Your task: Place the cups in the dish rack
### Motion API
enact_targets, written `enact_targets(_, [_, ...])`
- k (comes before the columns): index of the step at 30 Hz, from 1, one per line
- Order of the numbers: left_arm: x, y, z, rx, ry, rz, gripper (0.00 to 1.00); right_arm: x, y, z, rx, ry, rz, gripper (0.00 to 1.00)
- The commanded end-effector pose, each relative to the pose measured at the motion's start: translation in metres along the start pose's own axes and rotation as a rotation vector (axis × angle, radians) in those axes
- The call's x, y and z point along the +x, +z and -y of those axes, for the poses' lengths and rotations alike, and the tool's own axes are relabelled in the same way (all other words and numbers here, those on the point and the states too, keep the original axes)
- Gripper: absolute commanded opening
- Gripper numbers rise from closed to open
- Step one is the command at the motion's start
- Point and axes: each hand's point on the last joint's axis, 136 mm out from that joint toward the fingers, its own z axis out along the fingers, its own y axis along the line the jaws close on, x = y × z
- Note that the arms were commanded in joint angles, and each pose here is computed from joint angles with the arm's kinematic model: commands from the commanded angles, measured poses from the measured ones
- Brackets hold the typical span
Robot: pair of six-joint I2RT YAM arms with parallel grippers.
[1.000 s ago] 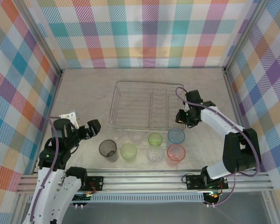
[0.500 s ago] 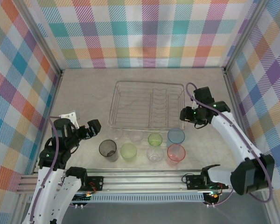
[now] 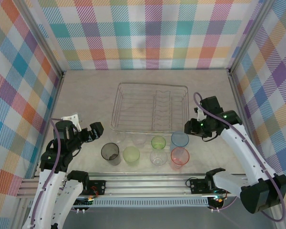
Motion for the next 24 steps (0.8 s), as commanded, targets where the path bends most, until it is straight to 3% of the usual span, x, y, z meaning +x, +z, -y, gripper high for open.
enact_targets(1, [0.006, 0.002, 0.004, 0.025, -0.014, -0.024, 1.0, 0.021, 0.008, 0.001, 0.029, -0.016, -0.09, 0.42])
enact_targets(24, [0.008, 0.001, 0.003, 0.019, -0.015, -0.026, 1.0, 0.028, 0.04, 0.014, 0.17, -0.045, -0.17, 0.23])
